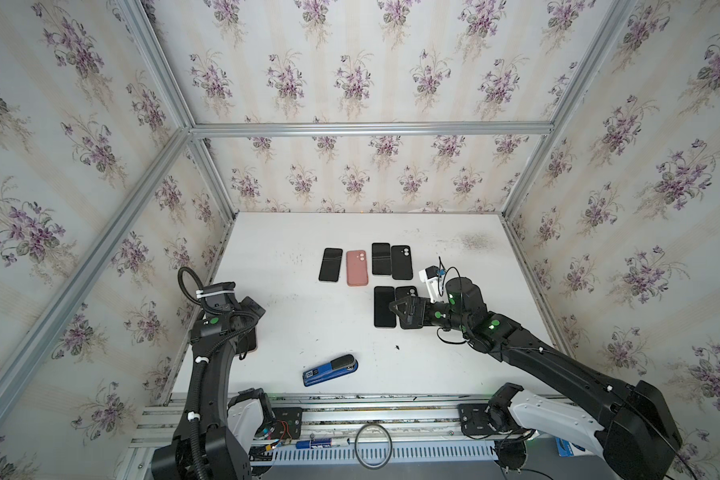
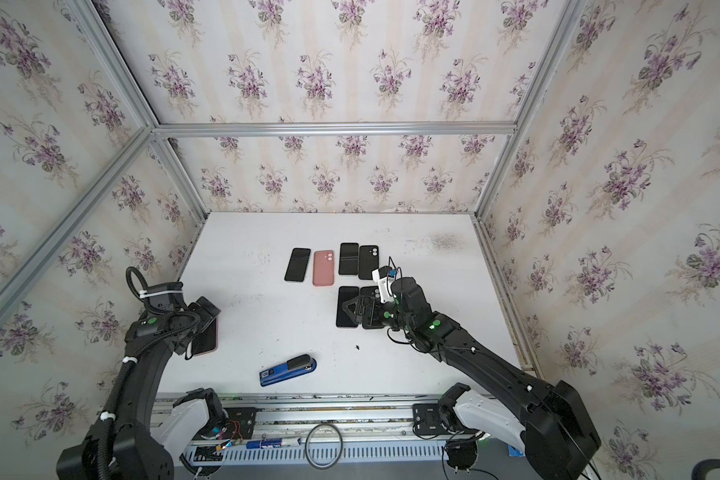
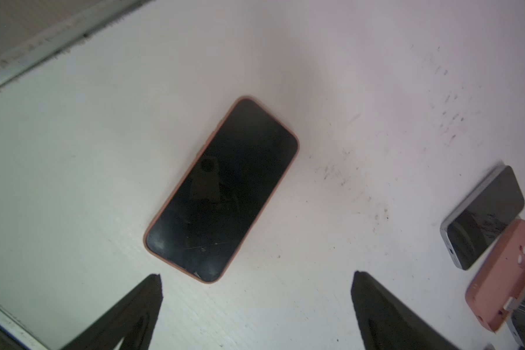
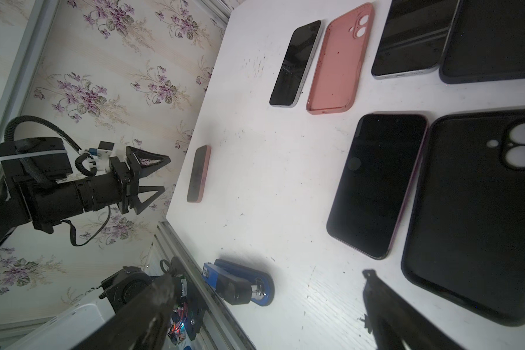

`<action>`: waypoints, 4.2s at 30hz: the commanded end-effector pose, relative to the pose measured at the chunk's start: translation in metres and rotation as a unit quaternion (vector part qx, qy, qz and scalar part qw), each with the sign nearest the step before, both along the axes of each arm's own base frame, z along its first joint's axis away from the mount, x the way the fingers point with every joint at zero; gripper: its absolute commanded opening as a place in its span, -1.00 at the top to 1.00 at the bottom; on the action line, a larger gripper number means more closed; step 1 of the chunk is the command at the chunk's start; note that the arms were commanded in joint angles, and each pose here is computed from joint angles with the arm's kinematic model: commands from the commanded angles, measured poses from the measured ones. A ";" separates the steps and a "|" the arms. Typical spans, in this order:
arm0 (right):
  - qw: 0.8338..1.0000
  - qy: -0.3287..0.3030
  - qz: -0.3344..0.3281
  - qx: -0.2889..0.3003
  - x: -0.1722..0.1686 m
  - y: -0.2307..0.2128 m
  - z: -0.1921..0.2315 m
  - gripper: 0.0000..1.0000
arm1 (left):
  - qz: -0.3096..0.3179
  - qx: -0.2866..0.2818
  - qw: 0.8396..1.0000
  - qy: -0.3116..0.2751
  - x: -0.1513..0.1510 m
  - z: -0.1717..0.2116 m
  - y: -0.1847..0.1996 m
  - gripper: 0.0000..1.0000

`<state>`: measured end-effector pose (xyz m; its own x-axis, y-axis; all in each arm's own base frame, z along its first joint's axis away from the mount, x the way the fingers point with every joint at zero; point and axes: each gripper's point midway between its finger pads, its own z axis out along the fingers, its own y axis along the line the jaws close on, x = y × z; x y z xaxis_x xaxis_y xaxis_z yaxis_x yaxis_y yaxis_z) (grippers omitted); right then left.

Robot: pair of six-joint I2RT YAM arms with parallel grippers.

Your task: Take the phone out of the phone case

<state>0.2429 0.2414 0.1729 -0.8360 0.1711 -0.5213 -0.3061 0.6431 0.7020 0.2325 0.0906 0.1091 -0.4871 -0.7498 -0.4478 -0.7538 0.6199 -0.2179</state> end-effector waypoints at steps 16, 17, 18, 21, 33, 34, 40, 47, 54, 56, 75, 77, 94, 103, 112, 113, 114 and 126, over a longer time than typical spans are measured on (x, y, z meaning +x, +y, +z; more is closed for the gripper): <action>0.990 -0.017 0.074 0.115 0.032 0.043 0.016 -0.99 | -0.155 0.062 0.972 0.164 0.011 -0.009 0.017 -0.99; 0.989 -0.014 0.078 0.125 0.034 0.047 0.016 -0.99 | -0.170 0.051 0.969 0.170 0.014 -0.013 0.014 -0.99; 0.988 -0.009 0.082 0.132 0.035 0.050 0.015 -0.99 | -0.185 0.042 0.967 0.173 0.017 -0.015 0.011 -0.99; 0.984 -0.007 0.089 0.154 0.040 0.057 0.018 -0.99 | -0.221 0.032 0.956 0.188 0.023 -0.019 0.007 -0.99; 0.982 -0.013 0.089 0.165 0.042 0.058 0.027 -0.99 | -0.234 0.033 0.930 0.283 0.022 -0.055 0.024 -0.99; 0.982 -0.013 0.089 0.166 0.042 0.059 0.028 -0.99 | -0.235 0.032 0.928 0.287 0.023 -0.057 0.025 -0.99; 0.981 -0.014 0.086 0.172 0.046 0.060 0.032 -0.98 | -0.246 0.016 0.919 0.307 0.026 -0.079 0.025 -0.99; 0.980 -0.010 0.079 0.181 0.050 0.062 0.032 -0.96 | -0.245 -0.035 0.919 0.308 0.024 -0.098 0.023 -0.89; 0.980 -0.012 0.071 0.183 0.049 0.059 0.034 -0.93 | -0.240 -0.073 0.926 0.282 0.026 -0.101 0.021 -0.50; 0.981 -0.013 0.068 0.183 0.049 0.058 0.035 -0.93 | -0.240 -0.078 0.927 0.279 0.028 -0.102 0.020 -0.43; 0.980 -0.030 0.135 0.141 0.027 0.076 0.026 -0.93 | -0.275 -0.149 0.943 0.116 0.065 -0.054 -0.024 -0.13; 0.979 -0.030 0.160 0.127 0.023 0.088 0.023 -0.93 | -0.282 -0.157 0.942 0.092 0.070 -0.044 -0.033 -0.13; 0.949 -0.041 0.305 0.061 0.003 0.199 0.007 -0.76 | -0.386 -0.155 0.907 -0.068 0.109 0.070 -0.153 -0.03; 0.953 -0.034 0.298 0.042 0.008 0.210 -0.001 -0.62 | -0.425 -0.139 0.889 -0.098 0.103 0.096 -0.200 -0.02; 0.963 -0.039 0.265 0.028 0.025 0.213 0.003 -0.16 | -0.438 -0.117 0.882 -0.125 0.090 0.113 -0.214 -0.02; 0.963 -0.041 0.264 0.027 0.026 0.213 0.005 -0.09 | -0.439 -0.116 0.882 -0.124 0.090 0.112 -0.215 -0.02; 0.964 -0.042 0.262 0.026 0.027 0.213 0.006 -0.02 | -0.438 -0.114 0.883 -0.124 0.090 0.111 -0.216 -0.02; 0.965 -0.055 0.252 0.039 0.029 0.203 0.027 0.85 | -0.455 -0.094 0.865 -0.189 0.078 0.139 -0.231 -0.22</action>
